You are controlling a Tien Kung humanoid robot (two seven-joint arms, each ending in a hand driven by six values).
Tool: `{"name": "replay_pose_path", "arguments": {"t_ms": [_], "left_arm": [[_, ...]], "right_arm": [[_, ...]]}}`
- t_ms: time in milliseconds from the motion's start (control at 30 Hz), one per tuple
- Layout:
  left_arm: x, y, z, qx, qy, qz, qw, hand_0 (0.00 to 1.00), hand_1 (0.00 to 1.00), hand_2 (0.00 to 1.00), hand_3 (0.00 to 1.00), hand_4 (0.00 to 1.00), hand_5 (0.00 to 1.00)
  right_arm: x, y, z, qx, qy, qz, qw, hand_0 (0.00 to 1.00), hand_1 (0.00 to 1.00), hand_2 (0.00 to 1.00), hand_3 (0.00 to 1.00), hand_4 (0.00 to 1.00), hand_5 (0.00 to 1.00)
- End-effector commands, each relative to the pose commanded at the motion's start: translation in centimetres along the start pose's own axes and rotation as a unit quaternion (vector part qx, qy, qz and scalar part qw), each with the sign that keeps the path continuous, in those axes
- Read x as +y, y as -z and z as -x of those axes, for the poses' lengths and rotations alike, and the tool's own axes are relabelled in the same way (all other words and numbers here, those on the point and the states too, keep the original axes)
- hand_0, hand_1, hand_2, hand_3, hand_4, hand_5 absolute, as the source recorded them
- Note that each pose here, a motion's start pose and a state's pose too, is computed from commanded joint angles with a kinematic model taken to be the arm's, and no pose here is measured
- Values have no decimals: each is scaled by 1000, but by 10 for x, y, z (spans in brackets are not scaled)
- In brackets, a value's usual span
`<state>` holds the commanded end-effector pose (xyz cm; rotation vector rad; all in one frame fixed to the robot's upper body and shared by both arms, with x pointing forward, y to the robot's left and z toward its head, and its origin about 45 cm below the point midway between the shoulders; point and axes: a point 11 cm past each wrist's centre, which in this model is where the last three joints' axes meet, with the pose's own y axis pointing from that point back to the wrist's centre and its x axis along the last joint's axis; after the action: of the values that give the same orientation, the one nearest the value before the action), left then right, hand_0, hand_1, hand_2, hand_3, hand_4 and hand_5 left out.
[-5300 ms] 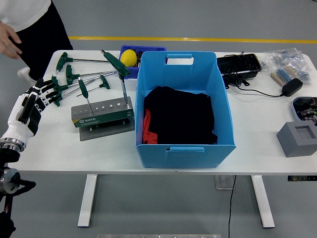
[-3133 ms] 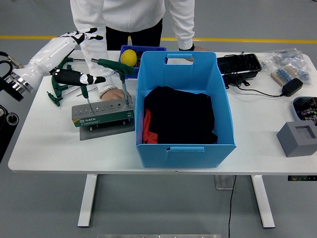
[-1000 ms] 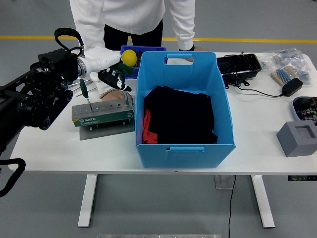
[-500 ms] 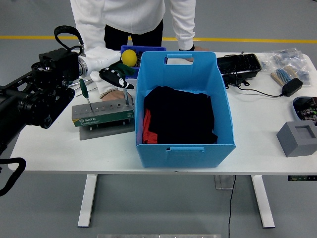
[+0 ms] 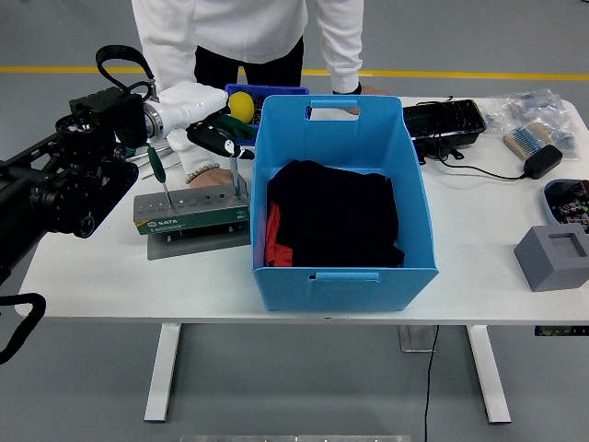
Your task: Lift tool from toolbox,place it in box,lift tool from toolbox,place it in box
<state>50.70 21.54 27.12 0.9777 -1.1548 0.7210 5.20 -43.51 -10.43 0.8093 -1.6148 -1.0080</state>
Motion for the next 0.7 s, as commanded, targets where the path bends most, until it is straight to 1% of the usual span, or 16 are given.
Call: {"name": "replay_pose_path", "arguments": {"t_ms": [133, 167, 533, 567, 700], "left_arm": [[1, 0, -8, 0, -19, 7, 1000, 92, 2, 3, 17, 998, 748], [1, -1, -10, 0, -23, 9, 1000, 88, 2, 2, 15, 998, 673], [5, -7, -41, 0, -72, 33, 997, 84, 2, 2, 10, 998, 657], [6, -7, -43, 0, -75, 35, 997, 84, 2, 2, 9, 966, 621], [8, -8, -54, -3, -82, 37, 996, 84, 2, 2, 9, 966, 621]], "right_arm": [[0, 0, 0, 0, 0, 0, 1000, 648, 639, 714, 578, 818, 681], [0, 0, 0, 0, 0, 1, 1000, 649, 639, 714, 577, 817, 680], [0, -2, 0, 0, -1, 2, 1000, 648, 638, 713, 578, 817, 681], [0, -2, 0, 0, -1, 2, 1000, 647, 637, 714, 577, 817, 681], [0, -2, 0, 1, -1, 3, 1000, 647, 637, 714, 577, 817, 681]]}}
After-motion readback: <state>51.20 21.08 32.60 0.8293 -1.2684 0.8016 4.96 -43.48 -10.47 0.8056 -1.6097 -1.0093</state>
